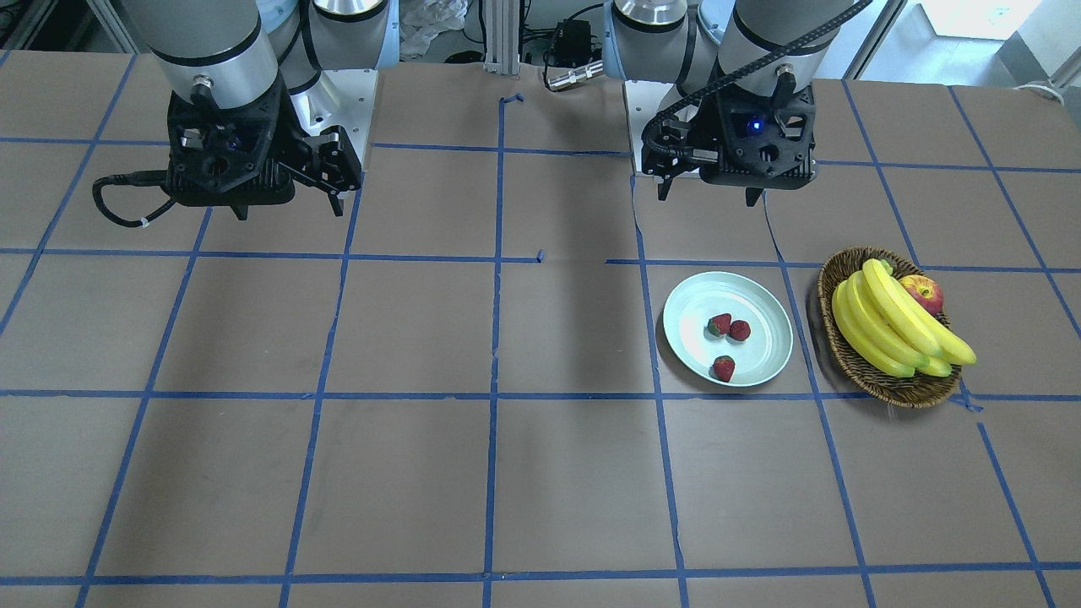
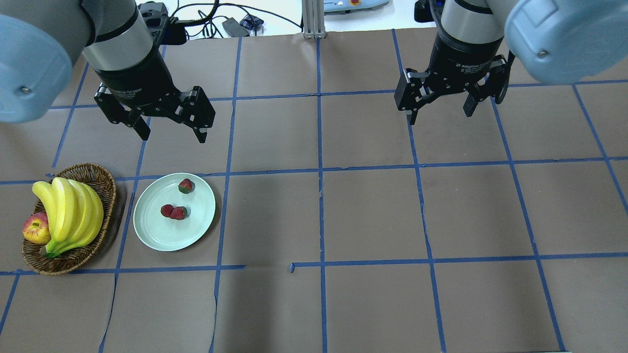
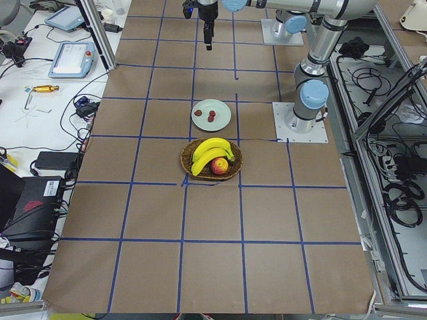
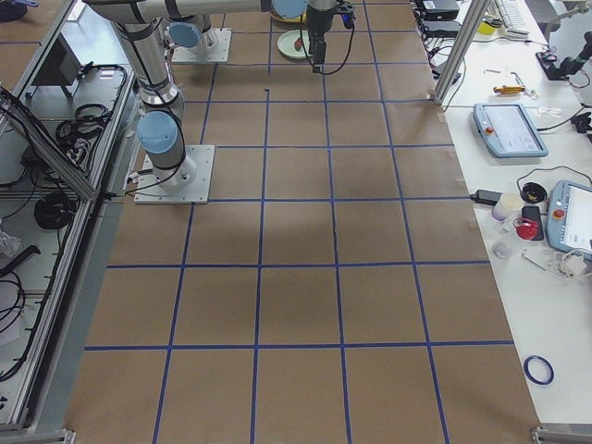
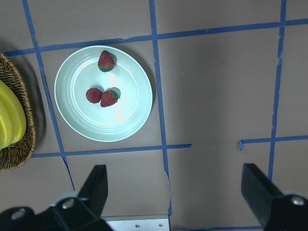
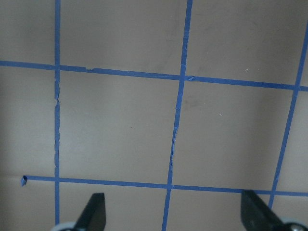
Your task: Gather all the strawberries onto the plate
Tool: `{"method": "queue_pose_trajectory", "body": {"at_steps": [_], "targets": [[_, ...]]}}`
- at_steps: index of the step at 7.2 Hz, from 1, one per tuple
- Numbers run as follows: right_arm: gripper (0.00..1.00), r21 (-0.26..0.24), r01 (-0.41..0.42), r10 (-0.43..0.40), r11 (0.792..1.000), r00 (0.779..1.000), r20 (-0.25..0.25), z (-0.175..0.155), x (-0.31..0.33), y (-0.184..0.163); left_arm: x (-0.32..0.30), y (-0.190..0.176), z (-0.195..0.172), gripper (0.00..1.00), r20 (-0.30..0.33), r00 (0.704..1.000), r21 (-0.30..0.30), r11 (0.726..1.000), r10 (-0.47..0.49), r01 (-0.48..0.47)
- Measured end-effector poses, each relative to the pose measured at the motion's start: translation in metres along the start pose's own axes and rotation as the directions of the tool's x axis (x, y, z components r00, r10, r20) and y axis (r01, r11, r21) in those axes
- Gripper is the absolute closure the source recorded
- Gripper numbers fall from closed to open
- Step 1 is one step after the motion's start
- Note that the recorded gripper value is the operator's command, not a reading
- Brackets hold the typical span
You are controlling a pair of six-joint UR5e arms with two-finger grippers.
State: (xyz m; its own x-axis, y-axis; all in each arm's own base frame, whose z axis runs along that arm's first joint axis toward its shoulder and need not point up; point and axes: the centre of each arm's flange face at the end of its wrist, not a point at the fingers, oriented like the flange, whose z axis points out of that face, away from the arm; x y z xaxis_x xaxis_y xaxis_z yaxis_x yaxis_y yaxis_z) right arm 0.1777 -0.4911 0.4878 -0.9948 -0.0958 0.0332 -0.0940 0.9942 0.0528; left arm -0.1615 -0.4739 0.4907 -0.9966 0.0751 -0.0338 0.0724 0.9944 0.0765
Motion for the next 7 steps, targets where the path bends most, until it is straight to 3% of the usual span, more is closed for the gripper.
{"method": "queue_pose_trajectory", "body": {"at_steps": [7], "targets": [[0.0,0.006,-0.01,0.01,1.0,1.0,-0.018,-0.005,0.001,0.002,0.003,-0.005,0.025,0.0,0.001,1.0,-0.005,1.0,-0.011,0.011]]}}
